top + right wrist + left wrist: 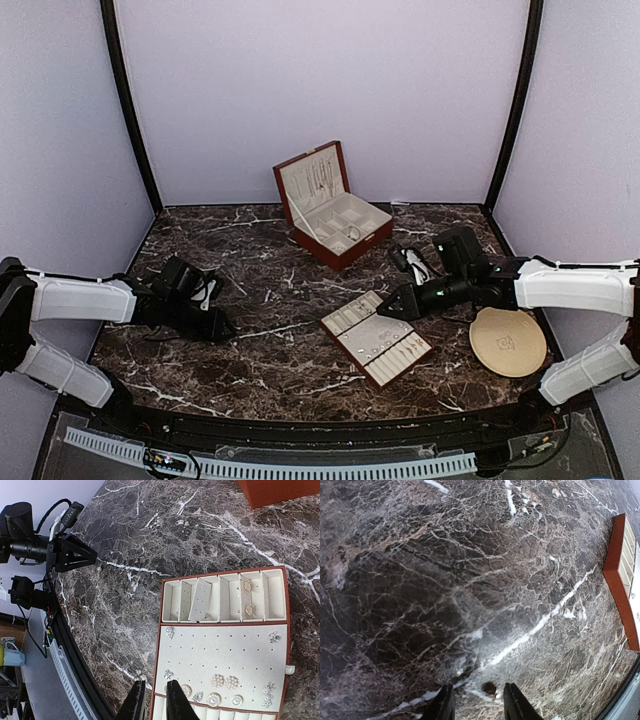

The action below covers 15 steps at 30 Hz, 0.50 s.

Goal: Organize the mixed jewelry
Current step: Pick up the earring from the center of the board.

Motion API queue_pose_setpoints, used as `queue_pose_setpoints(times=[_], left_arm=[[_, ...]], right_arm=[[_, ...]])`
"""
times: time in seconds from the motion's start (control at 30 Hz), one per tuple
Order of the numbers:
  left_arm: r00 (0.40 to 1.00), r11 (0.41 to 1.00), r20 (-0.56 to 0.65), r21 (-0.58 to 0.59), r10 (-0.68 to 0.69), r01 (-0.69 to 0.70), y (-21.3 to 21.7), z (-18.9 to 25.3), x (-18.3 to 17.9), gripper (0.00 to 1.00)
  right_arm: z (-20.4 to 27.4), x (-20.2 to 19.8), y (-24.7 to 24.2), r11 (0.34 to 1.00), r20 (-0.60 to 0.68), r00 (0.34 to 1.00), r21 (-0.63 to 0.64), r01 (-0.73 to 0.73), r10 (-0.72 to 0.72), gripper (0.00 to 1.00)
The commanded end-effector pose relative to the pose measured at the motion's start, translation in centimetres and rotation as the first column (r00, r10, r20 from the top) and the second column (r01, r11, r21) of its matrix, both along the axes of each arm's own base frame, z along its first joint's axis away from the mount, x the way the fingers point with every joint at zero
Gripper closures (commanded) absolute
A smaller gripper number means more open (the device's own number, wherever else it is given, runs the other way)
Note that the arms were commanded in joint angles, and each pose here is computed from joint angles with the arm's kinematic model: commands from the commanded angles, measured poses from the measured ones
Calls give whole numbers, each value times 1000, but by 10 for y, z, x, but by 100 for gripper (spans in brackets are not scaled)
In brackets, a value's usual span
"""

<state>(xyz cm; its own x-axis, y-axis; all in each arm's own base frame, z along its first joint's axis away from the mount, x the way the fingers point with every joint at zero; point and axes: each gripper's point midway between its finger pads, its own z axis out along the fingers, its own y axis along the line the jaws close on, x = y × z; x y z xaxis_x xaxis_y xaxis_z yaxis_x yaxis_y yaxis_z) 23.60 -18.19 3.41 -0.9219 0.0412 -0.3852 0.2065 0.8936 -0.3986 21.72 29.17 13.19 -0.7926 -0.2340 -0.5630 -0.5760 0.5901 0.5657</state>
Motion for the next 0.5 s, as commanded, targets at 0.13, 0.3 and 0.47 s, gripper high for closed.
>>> queue_pose_setpoints(times=[0.13,0.3,0.47], left_arm=[[998,995,-30,-87,-53,50,-18,-4,-4,70],[997,996,-59,-78,-56,51,-16,-8,-9,74],[997,997,-64,-61,-40,36,-9,-8,-15,75]], right_arm=[[12,-2,4,999,44,999,49,-10,8,83],[10,-3,2,999,39,999,50,-1,-1,83],[10,-3,2,998,38,999,55,1,-3,83]])
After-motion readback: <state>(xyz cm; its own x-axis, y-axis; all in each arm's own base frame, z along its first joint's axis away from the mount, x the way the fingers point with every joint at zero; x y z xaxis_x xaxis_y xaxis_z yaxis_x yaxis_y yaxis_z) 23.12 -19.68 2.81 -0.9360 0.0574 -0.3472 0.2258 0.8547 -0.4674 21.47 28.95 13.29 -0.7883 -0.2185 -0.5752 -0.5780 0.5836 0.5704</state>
